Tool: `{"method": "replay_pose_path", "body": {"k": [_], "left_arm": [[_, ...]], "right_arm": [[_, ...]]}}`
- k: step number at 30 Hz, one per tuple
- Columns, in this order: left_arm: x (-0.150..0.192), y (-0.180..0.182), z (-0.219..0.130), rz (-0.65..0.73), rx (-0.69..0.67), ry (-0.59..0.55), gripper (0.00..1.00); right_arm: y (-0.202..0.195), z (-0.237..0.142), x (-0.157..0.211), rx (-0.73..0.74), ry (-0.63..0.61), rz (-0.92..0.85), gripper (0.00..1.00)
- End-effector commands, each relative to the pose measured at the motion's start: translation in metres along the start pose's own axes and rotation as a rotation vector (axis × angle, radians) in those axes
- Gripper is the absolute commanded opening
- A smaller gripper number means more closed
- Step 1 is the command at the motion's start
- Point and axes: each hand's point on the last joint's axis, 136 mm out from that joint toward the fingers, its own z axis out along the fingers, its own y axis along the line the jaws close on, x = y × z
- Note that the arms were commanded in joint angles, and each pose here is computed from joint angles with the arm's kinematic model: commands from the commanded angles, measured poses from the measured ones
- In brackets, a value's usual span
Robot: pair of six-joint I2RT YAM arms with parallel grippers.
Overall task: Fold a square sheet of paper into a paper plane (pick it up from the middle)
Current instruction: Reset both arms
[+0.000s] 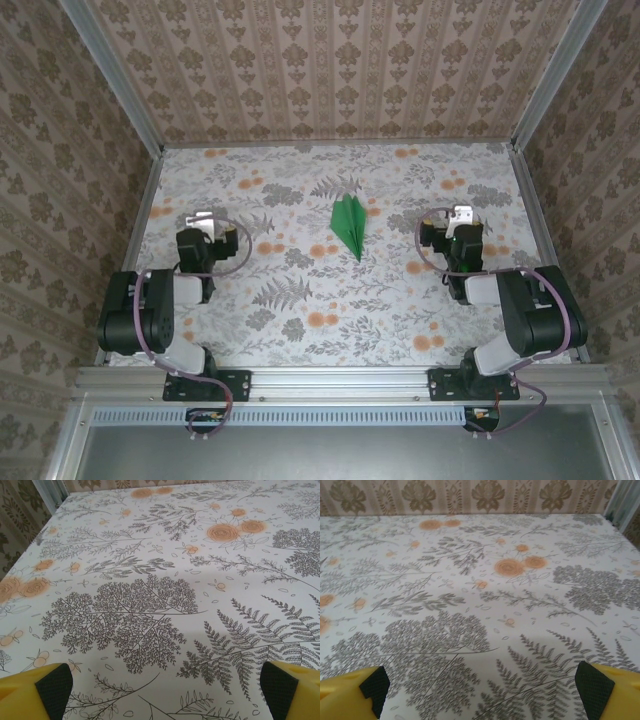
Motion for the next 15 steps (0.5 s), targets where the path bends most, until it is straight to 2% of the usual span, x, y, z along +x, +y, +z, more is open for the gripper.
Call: {"method": "replay_pose_path", "body": {"k": [1,15], "left_arm": [[-0.0184,-0.0001,0.003,0.028,-0.003,-0.051,1.0],[-0.018,-0.0034,0.0041,0.032,0.025,-0.045,1.0]], "right_arm": [[0.003,0.0047,-0.0052,-0.024,-0.002,0.018,1.0],[0.0031,0.004,-0.0044,-0.025,-0.002,0.019,1.0]]}}
